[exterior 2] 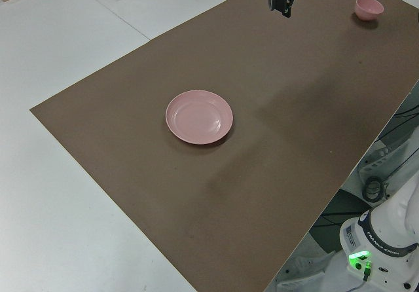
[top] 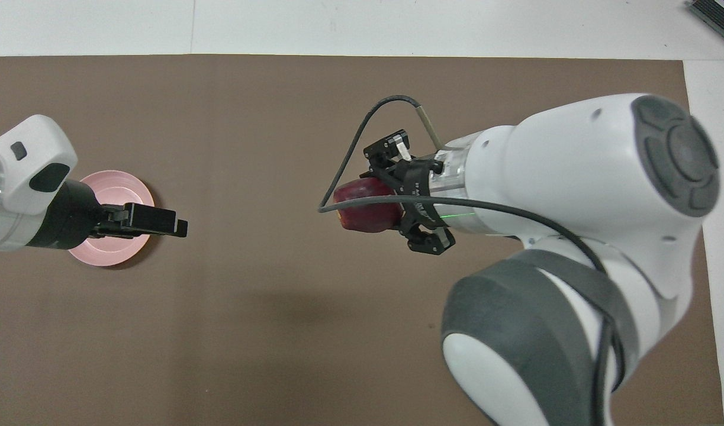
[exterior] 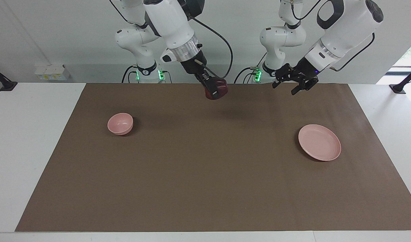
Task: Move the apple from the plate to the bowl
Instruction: 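Carry the apple with the right gripper while the left gripper withdraws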
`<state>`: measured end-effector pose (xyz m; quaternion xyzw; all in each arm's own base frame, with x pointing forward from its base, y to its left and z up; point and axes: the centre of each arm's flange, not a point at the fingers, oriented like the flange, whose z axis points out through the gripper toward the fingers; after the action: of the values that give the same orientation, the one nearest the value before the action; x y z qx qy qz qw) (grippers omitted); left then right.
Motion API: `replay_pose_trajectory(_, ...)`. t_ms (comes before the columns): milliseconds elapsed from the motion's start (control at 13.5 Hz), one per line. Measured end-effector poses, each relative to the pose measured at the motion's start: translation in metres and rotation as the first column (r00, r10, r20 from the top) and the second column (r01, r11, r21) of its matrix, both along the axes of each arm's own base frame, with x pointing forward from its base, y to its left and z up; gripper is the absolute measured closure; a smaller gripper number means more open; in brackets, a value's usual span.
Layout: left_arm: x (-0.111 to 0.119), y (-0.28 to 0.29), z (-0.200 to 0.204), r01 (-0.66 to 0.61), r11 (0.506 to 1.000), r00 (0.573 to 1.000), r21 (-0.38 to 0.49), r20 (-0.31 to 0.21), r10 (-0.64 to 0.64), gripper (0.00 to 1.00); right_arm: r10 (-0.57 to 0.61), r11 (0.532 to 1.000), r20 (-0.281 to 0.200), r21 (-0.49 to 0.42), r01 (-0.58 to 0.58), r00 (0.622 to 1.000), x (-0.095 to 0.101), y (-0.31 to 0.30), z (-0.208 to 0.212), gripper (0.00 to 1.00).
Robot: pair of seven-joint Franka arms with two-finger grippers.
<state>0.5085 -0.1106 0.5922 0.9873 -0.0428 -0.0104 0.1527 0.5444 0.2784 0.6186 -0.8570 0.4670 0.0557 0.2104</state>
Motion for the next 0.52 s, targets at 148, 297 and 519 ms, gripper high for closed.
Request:
replay_pose_trajectory(148,0.002,0.011,0.002,0.007,0.993,1.0,0.116,0.026,-0.01,0.0,0.13,0.991,0.053,-0.032,-0.128,0.99,0.011,-0.038,0.008,0.28)
replay_pose_trajectory(297,0.004,0.022,0.002,0.01,0.978,0.999,0.21,0.04,-0.019,0.0,0.191,0.981,0.085,-0.052,-0.187,0.978,0.02,-0.067,0.01,0.28)
replay_pose_trajectory(519,0.008,0.044,0.022,-0.028,0.971,0.997,0.239,0.07,0.011,0.0,0.345,0.936,0.107,-0.11,-0.333,0.933,0.024,-0.097,0.007,0.28)
